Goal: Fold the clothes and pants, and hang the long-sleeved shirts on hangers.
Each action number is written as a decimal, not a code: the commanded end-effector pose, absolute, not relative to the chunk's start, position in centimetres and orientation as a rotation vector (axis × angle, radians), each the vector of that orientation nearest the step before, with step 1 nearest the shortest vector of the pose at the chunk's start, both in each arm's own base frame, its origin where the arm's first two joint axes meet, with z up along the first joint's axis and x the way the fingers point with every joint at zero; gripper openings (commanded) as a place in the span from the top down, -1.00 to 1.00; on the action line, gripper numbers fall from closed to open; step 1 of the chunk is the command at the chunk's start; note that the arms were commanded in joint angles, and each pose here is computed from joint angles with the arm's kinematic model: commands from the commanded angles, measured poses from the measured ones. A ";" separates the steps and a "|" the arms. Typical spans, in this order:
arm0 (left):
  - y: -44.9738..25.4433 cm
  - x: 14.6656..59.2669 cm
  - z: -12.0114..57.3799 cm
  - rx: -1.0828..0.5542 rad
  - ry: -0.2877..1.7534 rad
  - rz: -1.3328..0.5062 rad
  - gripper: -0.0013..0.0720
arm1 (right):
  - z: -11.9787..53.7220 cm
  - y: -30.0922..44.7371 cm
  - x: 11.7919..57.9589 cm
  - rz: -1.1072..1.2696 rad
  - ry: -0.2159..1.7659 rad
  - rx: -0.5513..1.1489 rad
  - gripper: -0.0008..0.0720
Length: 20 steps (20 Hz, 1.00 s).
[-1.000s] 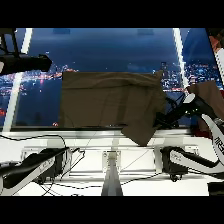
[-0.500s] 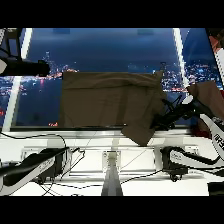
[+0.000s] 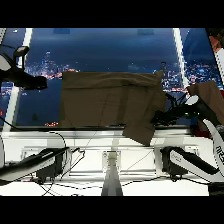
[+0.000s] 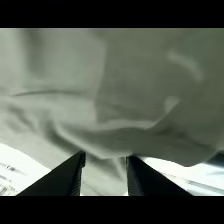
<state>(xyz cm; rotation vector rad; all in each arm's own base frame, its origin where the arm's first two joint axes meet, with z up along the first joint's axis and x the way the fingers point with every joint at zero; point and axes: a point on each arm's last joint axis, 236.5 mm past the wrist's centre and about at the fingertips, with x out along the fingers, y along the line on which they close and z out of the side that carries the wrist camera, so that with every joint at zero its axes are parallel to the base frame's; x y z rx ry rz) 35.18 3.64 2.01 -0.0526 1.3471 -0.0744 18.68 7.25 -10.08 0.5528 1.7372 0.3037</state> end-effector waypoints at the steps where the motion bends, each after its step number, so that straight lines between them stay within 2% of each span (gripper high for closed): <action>1: 4.5 31.4 -1.1 -0.202 1.484 -0.069 0.04 | -9.6 7.1 18.4 0.313 1.731 0.530 0.12; 4: 5.1 27.0 -4.4 -0.281 1.601 -0.074 0.03 | -10.6 6.4 16.3 0.299 1.798 0.485 0.12; 6: 4.3 26.1 -5.2 -0.367 1.566 -0.112 0.03 | -11.6 5.8 15.5 0.273 1.811 0.459 0.12; 9: 3.4 26.0 -5.1 -0.464 1.476 -0.150 0.02 | -11.8 6.8 15.5 0.279 1.796 0.514 0.12; 11: 3.7 25.7 -4.8 -0.464 1.455 -0.150 0.02 | -11.0 7.2 16.8 0.330 1.754 0.511 0.12; 15: 4.3 25.5 -4.5 -0.468 1.438 -0.135 0.02 | -11.9 4.1 15.7 0.266 1.808 0.351 0.12; 19: 3.5 24.3 -5.6 -0.489 1.473 -0.145 0.02 | -12.8 5.6 14.7 0.294 1.808 0.412 0.13; 20: 3.3 24.0 -5.9 -0.496 1.484 -0.147 0.02 | -12.7 6.2 14.9 0.306 1.798 0.426 0.25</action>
